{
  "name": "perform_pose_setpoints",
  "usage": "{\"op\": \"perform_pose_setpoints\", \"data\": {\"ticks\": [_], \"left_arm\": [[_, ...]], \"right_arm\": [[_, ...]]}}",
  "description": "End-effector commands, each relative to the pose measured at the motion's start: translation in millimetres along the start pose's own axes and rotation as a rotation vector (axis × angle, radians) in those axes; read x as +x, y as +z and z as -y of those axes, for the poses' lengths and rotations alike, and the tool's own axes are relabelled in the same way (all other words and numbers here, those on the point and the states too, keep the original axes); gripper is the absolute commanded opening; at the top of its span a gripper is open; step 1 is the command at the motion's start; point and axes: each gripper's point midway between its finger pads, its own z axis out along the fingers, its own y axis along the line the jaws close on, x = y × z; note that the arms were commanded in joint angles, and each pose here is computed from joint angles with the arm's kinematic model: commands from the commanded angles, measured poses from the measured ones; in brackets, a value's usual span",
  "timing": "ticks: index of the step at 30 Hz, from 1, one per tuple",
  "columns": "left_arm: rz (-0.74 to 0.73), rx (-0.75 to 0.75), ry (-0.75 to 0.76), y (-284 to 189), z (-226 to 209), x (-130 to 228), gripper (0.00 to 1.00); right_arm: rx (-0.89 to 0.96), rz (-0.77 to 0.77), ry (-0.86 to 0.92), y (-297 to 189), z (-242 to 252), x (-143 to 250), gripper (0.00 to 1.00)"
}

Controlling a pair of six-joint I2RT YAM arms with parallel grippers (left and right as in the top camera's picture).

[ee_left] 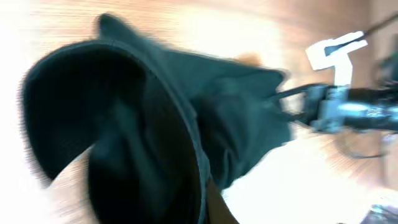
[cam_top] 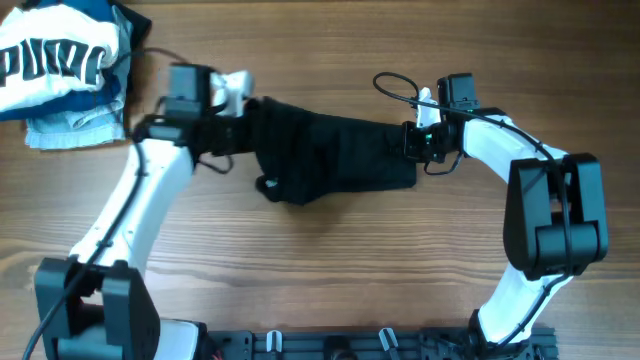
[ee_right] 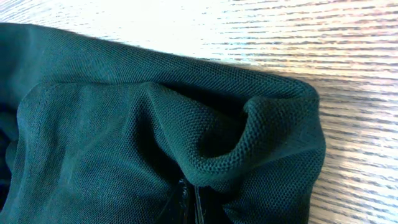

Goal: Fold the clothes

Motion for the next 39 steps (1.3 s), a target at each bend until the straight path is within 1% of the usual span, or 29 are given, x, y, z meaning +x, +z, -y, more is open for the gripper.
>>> {"op": "perform_pose_setpoints", "data": {"ticks": [1, 4, 8, 11, 14, 15, 17, 18, 21, 22, 24, 26, 28, 29, 30, 31, 32, 36, 39], "left_arm": [[0.019, 0.159, 0.008, 7.7, 84.8, -1.2, 0.04], [0.061, 0.221, 0.082, 23.3, 135.7, 2.7, 0.04], [0.088, 0.225, 0.152, 47.4, 166.2, 12.9, 0.04], [0.067, 0.237, 0.173, 71.2, 173.2, 22.1, 0.04], [0.058, 0.242, 0.18, 97.2, 169.9, 24.4, 0.04], [0.064, 0.246, 0.184, 102.6, 169.6, 23.1, 0.04], [0.08, 0.258, 0.191, 114.9, 168.6, 19.5, 0.04], [0.087, 0.263, 0.193, 118.1, 168.8, 18.0, 0.04], [0.115, 0.28, 0.204, 123.1, 171.2, 12.3, 0.04], [0.125, 0.28, 0.206, 122.9, 171.8, 10.1, 0.04], [0.152, 0.273, 0.209, 122.2, 172.1, 4.7, 0.04], [0.166, 0.271, 0.211, 122.4, 172.2, 2.0, 0.04], [0.19, 0.273, 0.218, 123.1, 174.4, -2.0, 0.04], [0.207, 0.276, 0.224, 123.4, 177.1, -4.3, 0.11], [0.225, 0.276, 0.231, 125.4, 179.7, -6.2, 0.27], [0.25, 0.276, 0.239, 126.8, 183.5, -8.4, 0.86], [0.27, 0.269, 0.243, 128.0, 185.2, -10.5, 1.0], [0.365, 0.209, 0.229, 122.4, 177.4, -30.7, 1.0], [0.431, 0.21, 0.203, 91.8, 166.7, -60.0, 1.0]], "right_arm": [[0.084, -0.114, 0.054, 32.2, 29.2, 35.3, 0.04], [0.083, -0.116, 0.055, 32.1, 29.1, 35.8, 0.04], [0.069, -0.117, 0.054, 32.3, 26.6, 35.9, 0.04], [0.068, -0.116, 0.054, 32.3, 26.5, 35.5, 0.04], [0.012, -0.099, 0.044, 33.0, 16.9, 30.0, 0.04], [-0.019, -0.084, 0.037, 31.6, 11.2, 25.4, 0.04], [-0.111, -0.026, 0.014, 15.9, -8.1, 4.5, 0.04], [-0.145, 0.006, 0.003, 4.5, -15.8, -6.5, 0.04], [-0.235, 0.166, -0.021, -57.2, -38.0, -48.4, 0.04], [-0.248, 0.232, -0.025, -82.5, -41.7, -60.6, 0.04], [-0.256, 0.43, -0.032, -159.8, -44.4, -85.8, 0.04], [-0.244, 0.537, -0.033, -204.6, -41.5, -91.8, 0.04], [-0.227, 0.608, -0.038, -237.2, -39.4, -90.6, 0.04], [-0.221, 0.627, -0.04, -246.4, -39.0, -89.0, 0.04], [-0.215, 0.64, -0.039, -254.6, -39.0, -86.3, 0.04], [-0.21, 0.645, -0.047, -258.6, -39.9, -84.0, 0.04], [-0.206, 0.644, -0.058, -259.1, -40.5, -82.5, 0.04], [-0.198, 0.629, -0.064, -255.9, -38.9, -79.2, 0.04], [-0.189, 0.619, -0.074, -253.8, -38.0, -76.9, 0.04]]}}
